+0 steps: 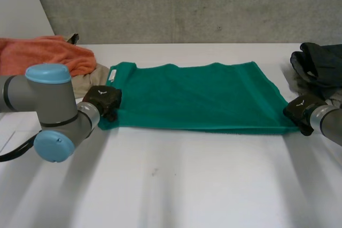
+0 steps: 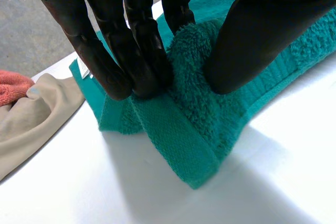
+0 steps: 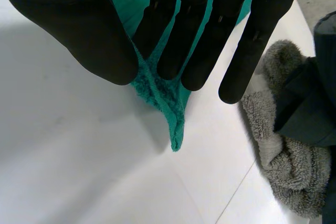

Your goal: Fold the laundry.

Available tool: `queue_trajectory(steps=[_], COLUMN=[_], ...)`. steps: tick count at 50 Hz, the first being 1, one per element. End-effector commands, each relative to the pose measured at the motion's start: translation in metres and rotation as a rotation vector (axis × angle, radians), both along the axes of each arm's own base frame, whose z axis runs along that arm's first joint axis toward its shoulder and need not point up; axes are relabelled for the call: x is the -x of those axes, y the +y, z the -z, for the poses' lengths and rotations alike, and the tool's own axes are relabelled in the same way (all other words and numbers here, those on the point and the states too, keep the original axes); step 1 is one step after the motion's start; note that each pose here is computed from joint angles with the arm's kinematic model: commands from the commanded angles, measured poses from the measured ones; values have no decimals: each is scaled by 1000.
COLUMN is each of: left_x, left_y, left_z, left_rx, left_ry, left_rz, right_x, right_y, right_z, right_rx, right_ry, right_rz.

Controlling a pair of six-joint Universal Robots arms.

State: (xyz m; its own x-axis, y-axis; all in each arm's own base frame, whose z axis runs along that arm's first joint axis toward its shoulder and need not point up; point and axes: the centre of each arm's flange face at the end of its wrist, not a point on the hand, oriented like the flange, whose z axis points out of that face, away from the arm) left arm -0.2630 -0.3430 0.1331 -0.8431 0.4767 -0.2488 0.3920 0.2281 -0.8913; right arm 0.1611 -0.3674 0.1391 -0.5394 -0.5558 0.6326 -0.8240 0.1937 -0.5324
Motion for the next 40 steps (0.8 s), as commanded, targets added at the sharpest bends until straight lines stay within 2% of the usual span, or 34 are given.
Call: queue_trajectory(steps=[1,10,16,23,32,40], left_x=[-9,-24,-24,-35,-46,-50], left_y=[18,47,50,53,84,96], left_z=[-15,-24,-37,-51,-46,-27], left_rx=[-70,-131,-57,22,-28,-89], left_ry=[-30,-149,-105,-77,-75,-133], left_rz=[-1,26,43,13,52,84], right_x=[-4,-1,-8,-8,-7,-8], right_y=[13,27,31,31,31,32], right_z=[-8,-14,-10,-13,-14,-12], right_rx=[-23,-41,-53,-47,-52,-58], right_ry=[-70,-97,-95,-112,-143,-140], right_rz=[-12,-28,-44,-23,-3,-8])
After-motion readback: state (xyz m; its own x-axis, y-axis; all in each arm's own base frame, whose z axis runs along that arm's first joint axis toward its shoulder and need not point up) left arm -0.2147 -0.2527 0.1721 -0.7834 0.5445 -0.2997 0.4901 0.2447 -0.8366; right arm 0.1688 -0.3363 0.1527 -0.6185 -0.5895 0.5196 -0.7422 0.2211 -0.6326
